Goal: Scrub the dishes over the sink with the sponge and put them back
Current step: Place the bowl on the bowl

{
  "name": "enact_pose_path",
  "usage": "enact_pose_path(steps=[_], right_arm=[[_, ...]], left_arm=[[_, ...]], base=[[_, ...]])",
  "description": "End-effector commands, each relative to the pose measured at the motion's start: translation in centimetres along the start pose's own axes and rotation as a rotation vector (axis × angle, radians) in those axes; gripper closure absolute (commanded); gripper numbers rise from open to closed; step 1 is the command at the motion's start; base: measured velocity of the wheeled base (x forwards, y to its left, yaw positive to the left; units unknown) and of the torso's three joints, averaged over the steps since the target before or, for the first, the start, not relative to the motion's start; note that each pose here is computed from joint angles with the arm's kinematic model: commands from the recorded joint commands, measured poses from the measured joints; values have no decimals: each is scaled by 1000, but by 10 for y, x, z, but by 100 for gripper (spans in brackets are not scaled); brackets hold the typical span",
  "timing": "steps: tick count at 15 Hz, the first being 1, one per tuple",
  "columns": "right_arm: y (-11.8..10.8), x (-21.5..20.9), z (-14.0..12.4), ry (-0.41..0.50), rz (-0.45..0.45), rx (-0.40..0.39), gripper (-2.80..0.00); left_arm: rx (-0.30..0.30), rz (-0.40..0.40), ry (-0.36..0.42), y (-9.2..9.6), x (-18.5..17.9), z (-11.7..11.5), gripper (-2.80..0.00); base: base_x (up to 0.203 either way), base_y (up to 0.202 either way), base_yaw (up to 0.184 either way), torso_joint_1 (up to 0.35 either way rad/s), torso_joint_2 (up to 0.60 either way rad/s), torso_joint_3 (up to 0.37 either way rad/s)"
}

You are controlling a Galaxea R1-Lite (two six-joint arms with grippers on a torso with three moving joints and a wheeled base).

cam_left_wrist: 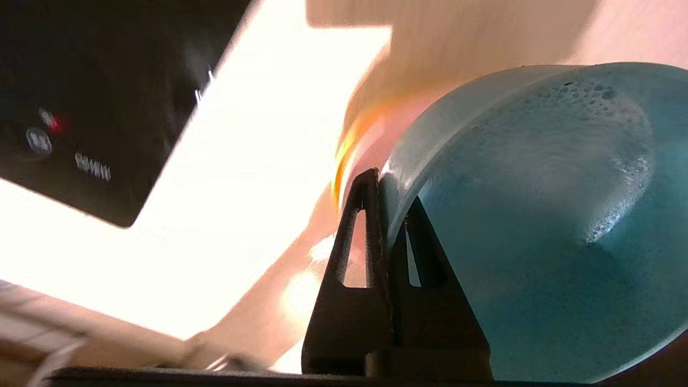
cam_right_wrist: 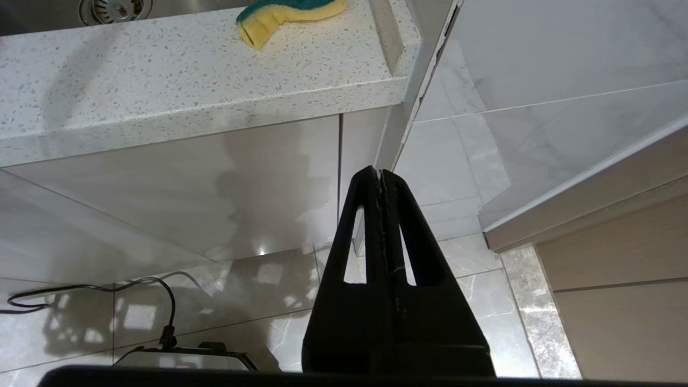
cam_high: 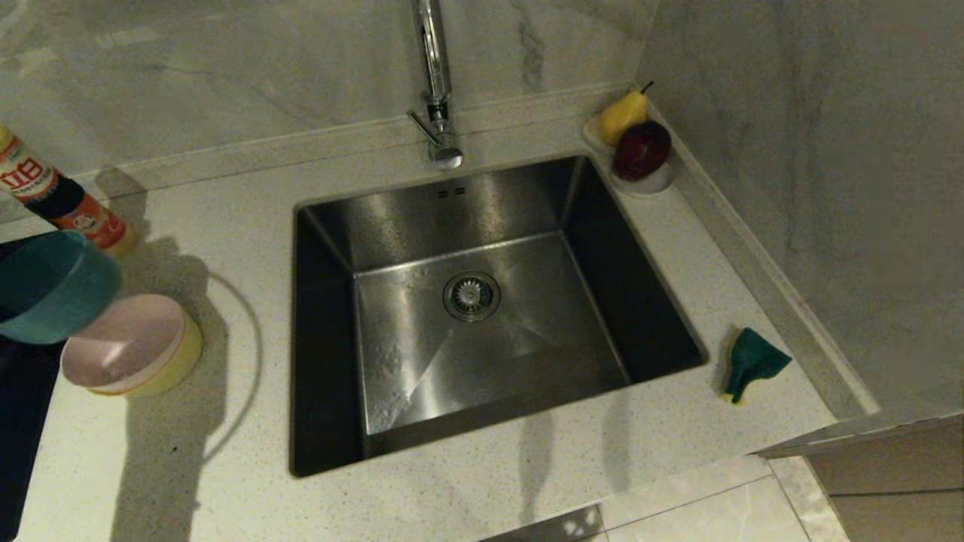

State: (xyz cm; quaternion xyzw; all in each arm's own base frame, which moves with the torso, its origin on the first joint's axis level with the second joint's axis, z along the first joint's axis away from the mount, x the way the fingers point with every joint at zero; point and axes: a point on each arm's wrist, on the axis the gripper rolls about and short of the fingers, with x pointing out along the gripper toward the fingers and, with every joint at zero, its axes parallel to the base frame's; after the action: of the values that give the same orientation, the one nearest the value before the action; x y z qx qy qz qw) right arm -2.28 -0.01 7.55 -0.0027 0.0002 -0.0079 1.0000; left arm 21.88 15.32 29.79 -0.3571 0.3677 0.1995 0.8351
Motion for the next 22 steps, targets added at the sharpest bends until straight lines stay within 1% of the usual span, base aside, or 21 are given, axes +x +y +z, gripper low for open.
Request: enact_pose_path(steps=[1,3,4,6,7,8,11,14,16,18,20,22], right_arm=[[0,0,0,1,0,-1,0],[0,0,0,1,-1,-1,0],[0,0,0,0,0,-1,0],[0,0,0,1,0,-1,0],[0,0,0,1,0,-1,0],[0,0,0,1,0,-1,0],[0,0,0,0,0,-1,0],[0,0,0,1,0,-1,0],[0,0,0,1,-1,-1,0],[0,0,0,1,0,-1,0],[0,0,0,1,0,-1,0],[0,0,0,1,0,-1,0]], left_arm=[[65,3,54,-13,2,-23,0],[78,7,62,-12,7,-28,0],[81,28,57,-10,12,-28,0],[90,102,40,-5,21,-29,0],[106,113,24,-3,25,-29,0],[115,112,13,-2,26,-30,0],[141,120,38,2,30,-36,0],[139,129,64,6,36,-42,0],[147,116,32,7,41,-40,0],[138,96,-19,5,45,-34,0],[110,83,-36,4,46,-32,0],[108,79,-39,4,46,-32,0]], base=[[0,0,0,0,0,0],[0,0,0,0,0,0],[0,0,0,0,0,0],[0,0,0,0,0,0],[0,0,0,0,0,0],[0,0,0,0,0,0],[0,0,0,0,0,0],[0,0,0,0,0,0],[0,0,0,0,0,0],[0,0,0,0,0,0],[0,0,0,0,0,0],[0,0,0,0,0,0]])
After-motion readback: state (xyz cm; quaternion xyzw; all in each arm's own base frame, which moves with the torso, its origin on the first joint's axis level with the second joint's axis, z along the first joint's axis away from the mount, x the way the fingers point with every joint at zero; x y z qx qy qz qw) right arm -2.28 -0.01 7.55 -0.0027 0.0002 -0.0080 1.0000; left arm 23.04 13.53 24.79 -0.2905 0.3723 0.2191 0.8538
